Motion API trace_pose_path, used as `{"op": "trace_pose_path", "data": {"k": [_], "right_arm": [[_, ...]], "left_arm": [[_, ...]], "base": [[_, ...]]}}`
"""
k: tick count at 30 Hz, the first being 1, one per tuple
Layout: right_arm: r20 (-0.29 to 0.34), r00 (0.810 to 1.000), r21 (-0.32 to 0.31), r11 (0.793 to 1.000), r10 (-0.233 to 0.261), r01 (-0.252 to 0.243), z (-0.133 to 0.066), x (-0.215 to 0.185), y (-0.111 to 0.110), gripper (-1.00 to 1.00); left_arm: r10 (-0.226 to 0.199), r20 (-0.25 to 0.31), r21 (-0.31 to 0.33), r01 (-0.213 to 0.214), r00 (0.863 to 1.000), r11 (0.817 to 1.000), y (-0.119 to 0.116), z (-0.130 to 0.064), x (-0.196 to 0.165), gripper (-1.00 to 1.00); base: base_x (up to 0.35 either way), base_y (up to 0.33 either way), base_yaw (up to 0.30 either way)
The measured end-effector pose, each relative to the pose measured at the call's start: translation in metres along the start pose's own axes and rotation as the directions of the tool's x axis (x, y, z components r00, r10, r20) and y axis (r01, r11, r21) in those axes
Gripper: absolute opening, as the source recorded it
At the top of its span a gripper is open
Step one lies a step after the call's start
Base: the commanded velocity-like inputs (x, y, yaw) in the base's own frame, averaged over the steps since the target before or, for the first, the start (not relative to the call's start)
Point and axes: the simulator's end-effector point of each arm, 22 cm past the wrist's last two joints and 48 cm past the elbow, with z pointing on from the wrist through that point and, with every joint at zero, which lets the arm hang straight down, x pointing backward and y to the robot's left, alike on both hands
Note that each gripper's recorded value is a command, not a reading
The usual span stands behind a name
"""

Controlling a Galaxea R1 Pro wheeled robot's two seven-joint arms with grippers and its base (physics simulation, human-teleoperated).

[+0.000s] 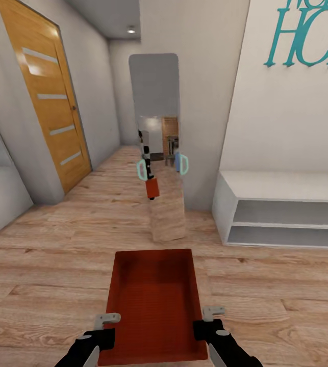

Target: Move the two storage containers from the living room to the garage. In the garage, place one container on the floor and stack the other container on top of it (either order is fine).

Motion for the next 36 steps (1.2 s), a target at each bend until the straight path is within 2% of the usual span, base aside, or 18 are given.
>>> {"op": "trace_pose_path", "data": {"k": [36], "right_arm": [[0.0,1.0,0.0,1.0,0.0,0.0,0.0,-0.0001,0.0001,-1.0]], "left_arm": [[0.0,0.0,0.0,0.0,1.0,1.0,0.0001,0.0,-0.0001,-1.0]], "base": [[0.296,0.234,0.0]]}}
